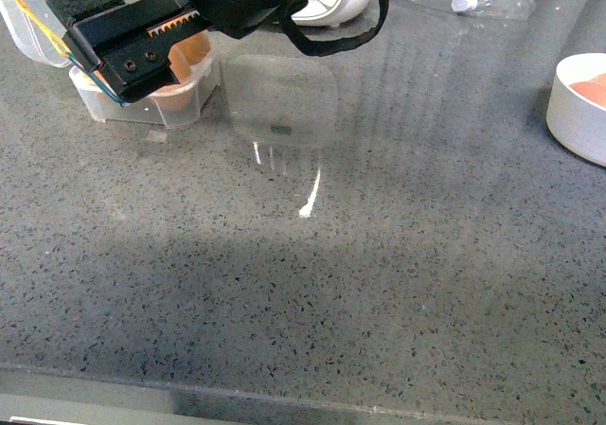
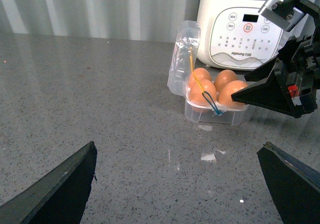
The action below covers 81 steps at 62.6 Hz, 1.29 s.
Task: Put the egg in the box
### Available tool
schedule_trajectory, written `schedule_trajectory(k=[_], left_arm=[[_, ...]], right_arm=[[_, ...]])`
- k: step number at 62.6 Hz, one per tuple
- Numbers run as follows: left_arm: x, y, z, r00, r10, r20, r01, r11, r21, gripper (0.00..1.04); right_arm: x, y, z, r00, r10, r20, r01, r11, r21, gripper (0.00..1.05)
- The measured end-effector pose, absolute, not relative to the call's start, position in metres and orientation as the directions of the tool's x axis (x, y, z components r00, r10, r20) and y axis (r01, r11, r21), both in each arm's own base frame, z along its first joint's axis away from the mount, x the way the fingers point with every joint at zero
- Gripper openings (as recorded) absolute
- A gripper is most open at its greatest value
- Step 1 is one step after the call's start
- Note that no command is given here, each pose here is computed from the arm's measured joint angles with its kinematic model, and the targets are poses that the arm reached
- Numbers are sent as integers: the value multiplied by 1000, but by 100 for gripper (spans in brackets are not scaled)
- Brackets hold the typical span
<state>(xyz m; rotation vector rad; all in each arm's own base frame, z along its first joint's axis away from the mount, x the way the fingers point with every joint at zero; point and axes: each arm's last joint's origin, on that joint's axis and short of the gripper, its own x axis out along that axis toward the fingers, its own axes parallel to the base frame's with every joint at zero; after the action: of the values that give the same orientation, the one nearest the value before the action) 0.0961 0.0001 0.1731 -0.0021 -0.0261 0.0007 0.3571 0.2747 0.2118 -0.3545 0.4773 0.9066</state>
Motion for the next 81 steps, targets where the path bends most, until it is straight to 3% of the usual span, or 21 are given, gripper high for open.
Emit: schedule_trajectory(k=[11,33,54,69,76,81], left_arm=[[96,0,173,1000,1,26,-1,1000,-2,98],[96,0,173,1000,1,26,-1,1000,-2,98],[96,0,173,1000,1,26,-1,1000,-2,98],[96,0,173,1000,1,26,-1,1000,-2,98],[96,0,173,1000,1,26,-1,1000,-2,98],[96,0,173,1000,2,26,-2,1000,-2,98]], right_arm=[[362,263,223,559,666,-494,-795,600,-90,97],[350,183,264,741,581,-337,-651,746,-145,97],[286,74,279,879,429,-208,-459,880,-124,97],[252,28,285,942,307,-133,-322,940,-110,97],[231,18,282,998,69,-10,-70,995,-65,81],[212,11,270,1000,16,2,-16,999,-36,69]])
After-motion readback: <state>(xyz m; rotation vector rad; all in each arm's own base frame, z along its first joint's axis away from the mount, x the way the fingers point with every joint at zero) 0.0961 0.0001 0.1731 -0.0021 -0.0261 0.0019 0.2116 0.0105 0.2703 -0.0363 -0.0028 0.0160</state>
